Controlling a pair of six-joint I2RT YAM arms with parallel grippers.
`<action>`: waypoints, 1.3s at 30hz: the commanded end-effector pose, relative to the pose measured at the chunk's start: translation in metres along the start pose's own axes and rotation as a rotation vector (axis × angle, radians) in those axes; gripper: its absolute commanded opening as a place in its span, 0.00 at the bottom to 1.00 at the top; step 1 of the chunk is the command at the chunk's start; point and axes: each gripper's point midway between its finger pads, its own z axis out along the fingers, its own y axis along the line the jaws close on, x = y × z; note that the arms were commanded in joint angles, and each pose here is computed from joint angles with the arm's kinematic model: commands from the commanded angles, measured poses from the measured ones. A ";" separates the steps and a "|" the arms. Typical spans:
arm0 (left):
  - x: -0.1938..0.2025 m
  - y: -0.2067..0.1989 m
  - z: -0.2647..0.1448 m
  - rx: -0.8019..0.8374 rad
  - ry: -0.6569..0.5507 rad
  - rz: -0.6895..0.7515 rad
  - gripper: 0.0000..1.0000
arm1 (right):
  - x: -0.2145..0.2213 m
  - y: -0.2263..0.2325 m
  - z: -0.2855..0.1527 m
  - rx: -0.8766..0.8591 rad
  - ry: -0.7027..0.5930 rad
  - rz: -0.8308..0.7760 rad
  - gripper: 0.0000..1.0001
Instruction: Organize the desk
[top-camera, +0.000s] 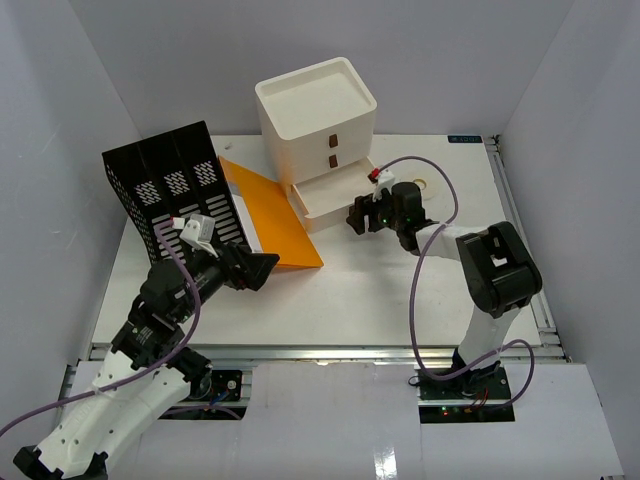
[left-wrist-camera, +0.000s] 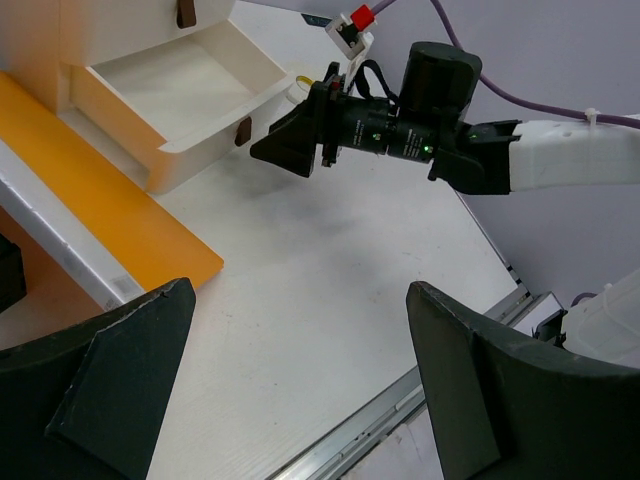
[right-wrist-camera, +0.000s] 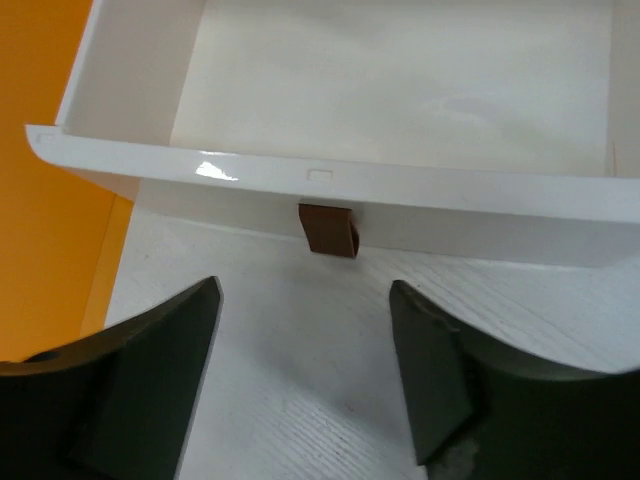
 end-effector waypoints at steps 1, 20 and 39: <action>0.003 0.000 -0.006 0.001 0.016 -0.009 0.98 | -0.053 -0.024 -0.020 0.026 -0.040 -0.176 0.85; 0.011 0.006 -0.013 -0.014 0.016 -0.024 0.98 | -0.058 -0.275 -0.034 0.641 0.071 0.209 0.90; 0.017 0.010 -0.012 -0.025 0.029 -0.029 0.98 | 0.026 -0.276 -0.014 0.587 0.291 0.310 0.47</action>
